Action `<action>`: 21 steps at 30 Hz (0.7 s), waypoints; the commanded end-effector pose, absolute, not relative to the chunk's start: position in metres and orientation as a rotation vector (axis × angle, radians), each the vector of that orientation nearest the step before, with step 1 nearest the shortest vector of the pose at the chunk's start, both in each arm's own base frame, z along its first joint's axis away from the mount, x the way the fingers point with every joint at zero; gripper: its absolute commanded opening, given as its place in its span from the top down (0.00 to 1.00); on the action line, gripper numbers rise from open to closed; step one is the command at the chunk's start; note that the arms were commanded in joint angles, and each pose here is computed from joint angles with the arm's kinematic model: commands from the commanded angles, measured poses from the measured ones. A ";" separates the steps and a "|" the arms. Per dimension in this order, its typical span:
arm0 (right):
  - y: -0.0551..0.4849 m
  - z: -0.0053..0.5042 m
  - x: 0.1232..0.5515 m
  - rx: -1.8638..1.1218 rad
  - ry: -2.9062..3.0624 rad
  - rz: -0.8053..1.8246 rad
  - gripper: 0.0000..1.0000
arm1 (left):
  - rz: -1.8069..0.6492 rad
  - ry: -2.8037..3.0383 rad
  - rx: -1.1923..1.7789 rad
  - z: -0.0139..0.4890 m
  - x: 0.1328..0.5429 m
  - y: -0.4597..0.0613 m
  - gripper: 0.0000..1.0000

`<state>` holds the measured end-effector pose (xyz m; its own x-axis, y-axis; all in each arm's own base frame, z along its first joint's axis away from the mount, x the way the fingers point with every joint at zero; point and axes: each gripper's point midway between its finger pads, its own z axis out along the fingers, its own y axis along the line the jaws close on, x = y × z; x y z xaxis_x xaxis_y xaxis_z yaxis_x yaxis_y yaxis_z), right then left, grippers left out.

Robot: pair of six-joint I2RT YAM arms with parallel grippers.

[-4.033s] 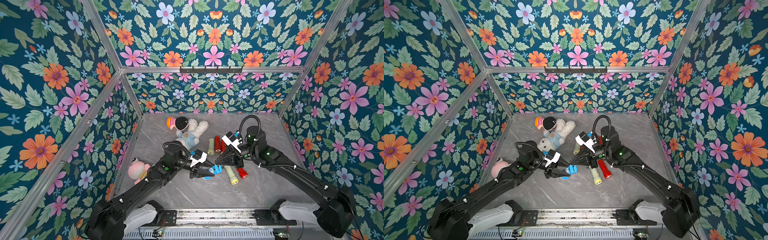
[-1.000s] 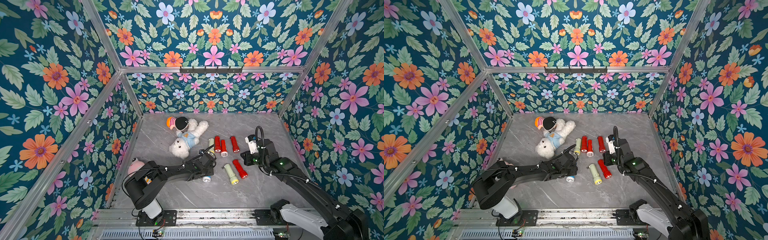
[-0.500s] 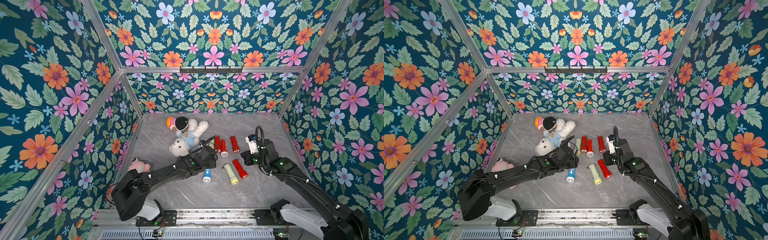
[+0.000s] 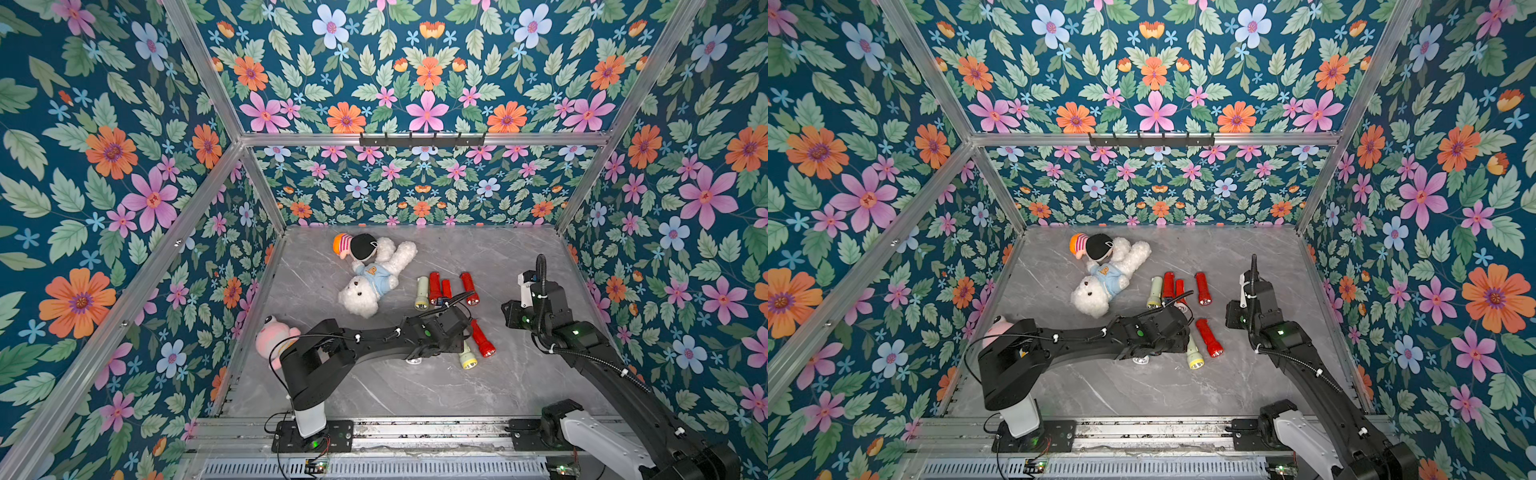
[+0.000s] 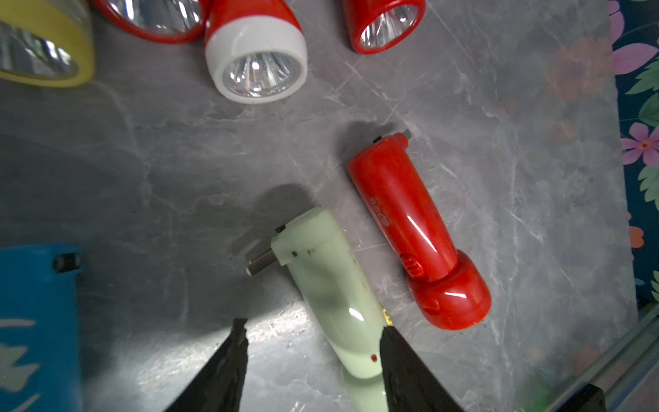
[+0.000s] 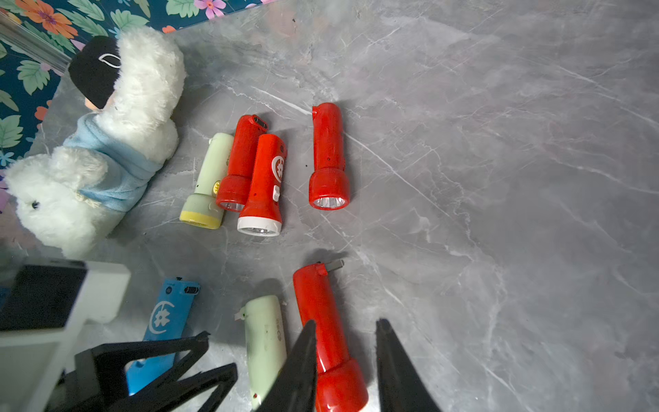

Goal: Close the plug at the bottom of the flashlight
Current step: Place the flashlight at the center of the board, then pick up the flashlight from the center of the board.

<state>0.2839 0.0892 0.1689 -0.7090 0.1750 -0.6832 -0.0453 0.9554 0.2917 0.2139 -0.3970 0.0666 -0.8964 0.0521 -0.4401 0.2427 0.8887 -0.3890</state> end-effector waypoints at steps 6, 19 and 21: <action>0.090 0.179 0.282 0.109 2.254 0.416 0.68 | -0.624 2.661 0.195 0.053 0.214 -0.414 0.38; 0.091 0.182 0.279 0.109 2.222 0.443 0.66 | -0.475 2.760 0.230 0.016 0.209 -0.408 0.38; 0.091 0.182 0.279 0.110 2.218 0.445 0.65 | -0.471 2.768 0.233 0.013 0.207 -0.407 0.44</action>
<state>0.2756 0.0899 0.1767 -0.6561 0.2103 -0.7247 -0.0712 0.9388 0.3370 0.2155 -0.4212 0.0283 -0.9173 0.0817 -0.3896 0.2275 0.9107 -0.3447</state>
